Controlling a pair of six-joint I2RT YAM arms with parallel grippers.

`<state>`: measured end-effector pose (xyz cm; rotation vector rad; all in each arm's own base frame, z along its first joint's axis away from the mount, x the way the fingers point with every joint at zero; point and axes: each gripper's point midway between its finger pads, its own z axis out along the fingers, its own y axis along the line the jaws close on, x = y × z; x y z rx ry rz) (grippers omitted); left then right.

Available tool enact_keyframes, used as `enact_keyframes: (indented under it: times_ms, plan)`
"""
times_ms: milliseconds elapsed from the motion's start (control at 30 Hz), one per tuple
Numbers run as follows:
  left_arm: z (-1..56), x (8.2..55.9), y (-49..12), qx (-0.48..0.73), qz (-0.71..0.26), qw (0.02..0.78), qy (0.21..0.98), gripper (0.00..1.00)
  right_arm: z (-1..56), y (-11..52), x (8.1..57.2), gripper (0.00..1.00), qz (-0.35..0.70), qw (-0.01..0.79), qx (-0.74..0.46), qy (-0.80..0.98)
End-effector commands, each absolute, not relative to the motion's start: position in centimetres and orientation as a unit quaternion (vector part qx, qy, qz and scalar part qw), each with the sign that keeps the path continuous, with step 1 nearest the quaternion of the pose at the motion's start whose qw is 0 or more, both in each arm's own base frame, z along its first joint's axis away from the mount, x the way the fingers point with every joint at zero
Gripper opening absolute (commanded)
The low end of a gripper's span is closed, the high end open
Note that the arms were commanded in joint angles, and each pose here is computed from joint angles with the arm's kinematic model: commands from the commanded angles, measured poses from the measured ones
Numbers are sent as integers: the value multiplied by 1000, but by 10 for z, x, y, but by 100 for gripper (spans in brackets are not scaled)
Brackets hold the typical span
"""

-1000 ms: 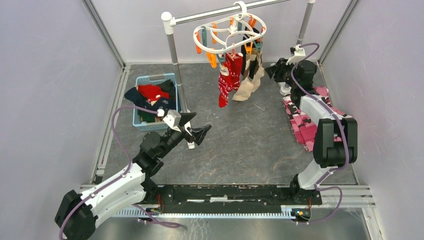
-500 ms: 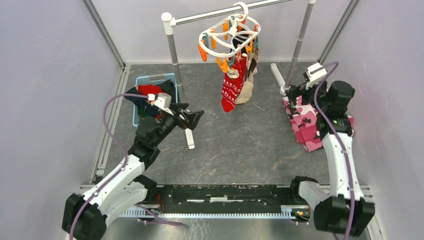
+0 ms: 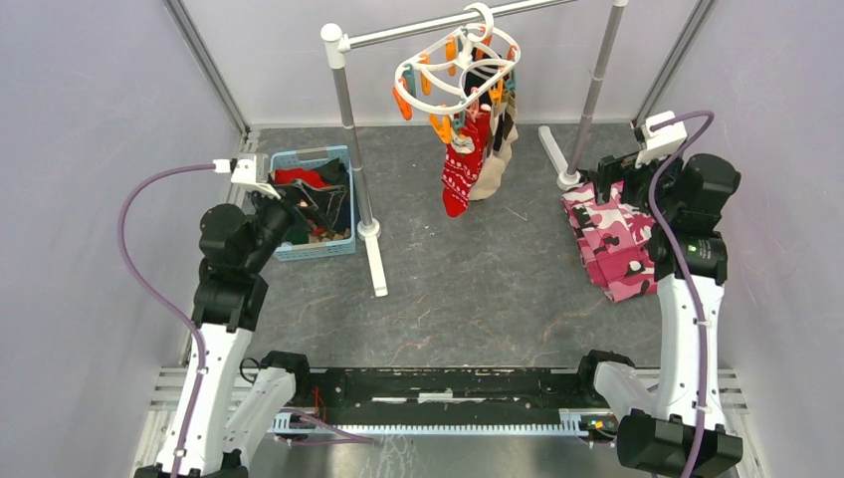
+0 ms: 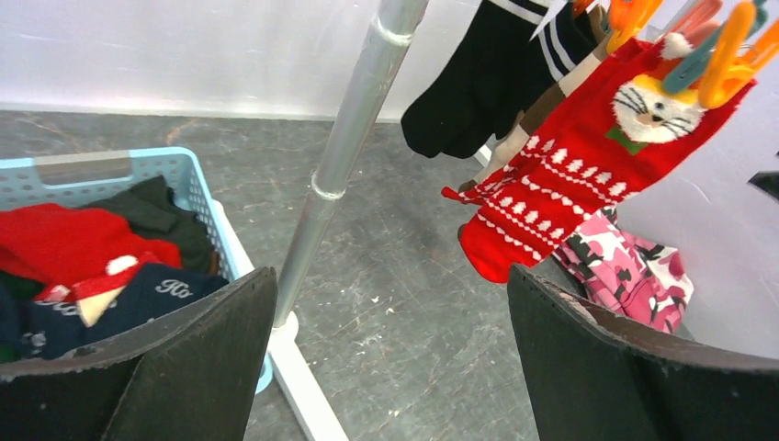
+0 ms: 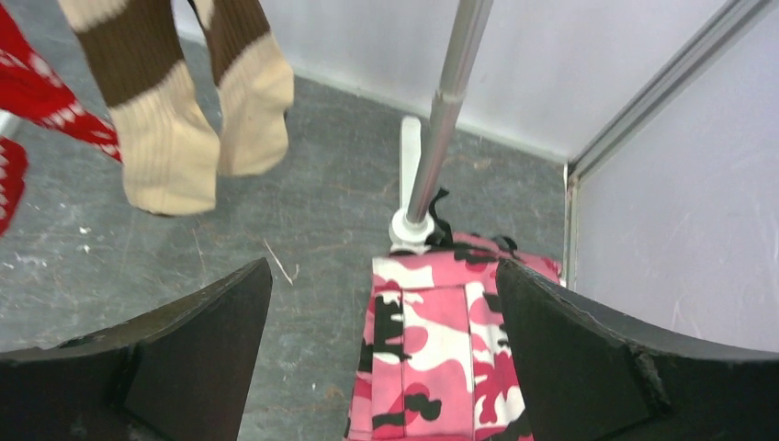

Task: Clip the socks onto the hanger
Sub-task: Reset both arms

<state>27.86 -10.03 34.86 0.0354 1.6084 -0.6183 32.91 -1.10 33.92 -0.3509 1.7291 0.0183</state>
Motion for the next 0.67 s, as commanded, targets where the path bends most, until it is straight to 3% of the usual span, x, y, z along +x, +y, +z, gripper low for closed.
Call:
enact_keyframes:
  times_ms: [0,633]
  plan:
    - [371,259,-83,34,-214,670,710,100,387,5,319,98,40,669,-162,725]
    - [386,241,-89,57,-232,691,682,100,398,35,313,98,95,679,-234,689]
